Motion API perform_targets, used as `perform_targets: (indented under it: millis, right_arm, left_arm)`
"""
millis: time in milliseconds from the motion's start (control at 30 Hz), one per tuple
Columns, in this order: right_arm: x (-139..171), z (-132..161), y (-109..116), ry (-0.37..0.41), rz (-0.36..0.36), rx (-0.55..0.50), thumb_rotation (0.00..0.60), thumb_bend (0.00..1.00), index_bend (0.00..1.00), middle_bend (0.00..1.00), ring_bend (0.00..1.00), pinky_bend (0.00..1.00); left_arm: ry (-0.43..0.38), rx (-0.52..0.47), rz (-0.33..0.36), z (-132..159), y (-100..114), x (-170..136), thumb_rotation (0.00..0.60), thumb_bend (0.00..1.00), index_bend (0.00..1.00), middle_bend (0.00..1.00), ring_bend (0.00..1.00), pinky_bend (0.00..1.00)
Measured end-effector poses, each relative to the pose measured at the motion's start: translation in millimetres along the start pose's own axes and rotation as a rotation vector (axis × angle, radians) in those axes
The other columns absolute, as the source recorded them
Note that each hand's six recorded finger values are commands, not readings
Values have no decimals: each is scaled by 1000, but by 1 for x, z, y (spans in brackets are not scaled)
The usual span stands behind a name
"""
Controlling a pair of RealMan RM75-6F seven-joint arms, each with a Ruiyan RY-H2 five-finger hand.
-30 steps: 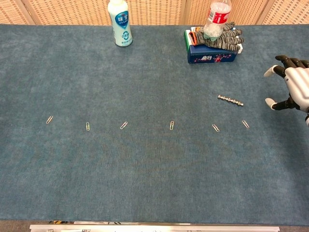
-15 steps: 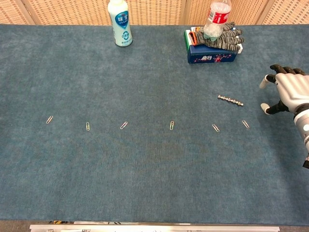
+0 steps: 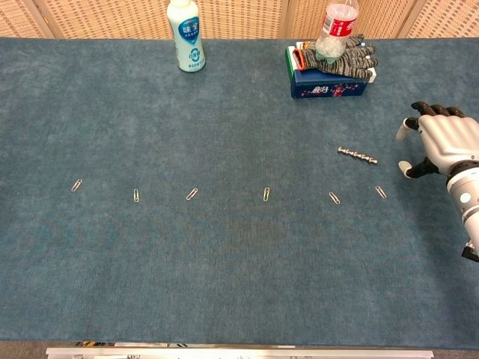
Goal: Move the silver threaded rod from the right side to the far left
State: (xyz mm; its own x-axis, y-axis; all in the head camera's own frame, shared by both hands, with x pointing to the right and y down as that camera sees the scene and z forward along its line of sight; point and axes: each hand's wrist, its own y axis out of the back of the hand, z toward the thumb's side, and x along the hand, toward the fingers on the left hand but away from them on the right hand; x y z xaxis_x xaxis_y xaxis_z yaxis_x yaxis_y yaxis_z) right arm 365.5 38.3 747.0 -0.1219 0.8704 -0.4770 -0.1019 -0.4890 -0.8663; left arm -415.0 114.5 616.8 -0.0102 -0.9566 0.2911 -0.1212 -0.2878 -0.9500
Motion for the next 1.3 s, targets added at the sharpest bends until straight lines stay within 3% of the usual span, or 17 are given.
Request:
perform_targets:
  millis: [667, 833, 967, 1300]
  right_arm:
    - [-7, 15, -5, -21, -7, 35, 600, 299, 389, 51, 0, 47]
    - [-10, 22, -11, -7, -21, 50, 600, 285, 280, 51, 0, 44]
    - [-12, 29, -14, 10, -25, 59, 600, 207, 184, 51, 0, 42]
    - [-15, 38, -14, 27, -32, 72, 600, 180, 167, 51, 0, 42]
  left_arm:
    - [-11, -12, -6, 2, 1, -2, 600, 448, 486, 429, 272, 267]
    - [-9, -16, -1, 1, 3, -3, 600, 448, 486, 429, 272, 270]
    - [-7, -16, -2, 0, 3, -3, 600, 448, 486, 429, 272, 272]
    - [-4, -16, -4, 0, 3, -3, 600, 448, 486, 429, 272, 278]
